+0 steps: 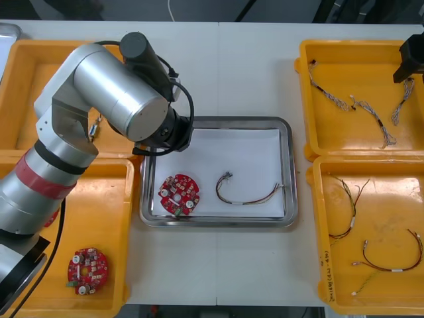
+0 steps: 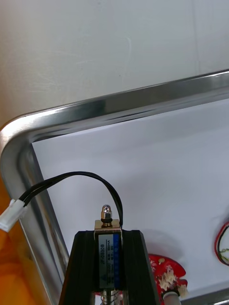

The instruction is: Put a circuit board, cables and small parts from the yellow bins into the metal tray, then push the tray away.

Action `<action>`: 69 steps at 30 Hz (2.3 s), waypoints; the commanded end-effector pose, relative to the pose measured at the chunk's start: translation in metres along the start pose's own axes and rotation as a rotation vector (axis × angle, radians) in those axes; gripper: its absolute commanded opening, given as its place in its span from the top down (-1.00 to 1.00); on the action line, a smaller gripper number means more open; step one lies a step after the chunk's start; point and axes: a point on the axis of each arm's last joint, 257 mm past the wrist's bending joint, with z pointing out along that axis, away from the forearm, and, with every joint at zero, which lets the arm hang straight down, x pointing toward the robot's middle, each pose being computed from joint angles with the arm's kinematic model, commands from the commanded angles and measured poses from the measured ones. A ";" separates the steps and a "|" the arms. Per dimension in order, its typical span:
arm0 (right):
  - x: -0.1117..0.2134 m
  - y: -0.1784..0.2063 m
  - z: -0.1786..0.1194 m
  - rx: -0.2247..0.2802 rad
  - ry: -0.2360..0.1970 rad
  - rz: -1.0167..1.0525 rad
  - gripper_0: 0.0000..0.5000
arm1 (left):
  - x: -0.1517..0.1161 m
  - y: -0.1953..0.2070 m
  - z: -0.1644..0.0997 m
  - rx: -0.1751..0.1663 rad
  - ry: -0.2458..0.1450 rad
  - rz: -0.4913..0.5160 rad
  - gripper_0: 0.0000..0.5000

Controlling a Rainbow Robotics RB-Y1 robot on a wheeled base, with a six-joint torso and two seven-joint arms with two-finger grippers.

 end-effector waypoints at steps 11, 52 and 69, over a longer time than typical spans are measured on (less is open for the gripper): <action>-0.061 -0.054 -0.023 0.038 -0.148 0.222 -1.00 | -0.010 -0.011 0.015 -0.016 -0.032 -0.056 0.96; -0.070 -0.079 0.061 -0.002 -0.209 0.436 -1.00 | -0.027 0.016 -0.045 -0.002 -0.064 -0.144 -1.00; -0.062 -0.097 0.091 -0.007 -0.259 0.493 -1.00 | -0.042 0.100 -0.122 -0.027 -0.111 -0.247 -1.00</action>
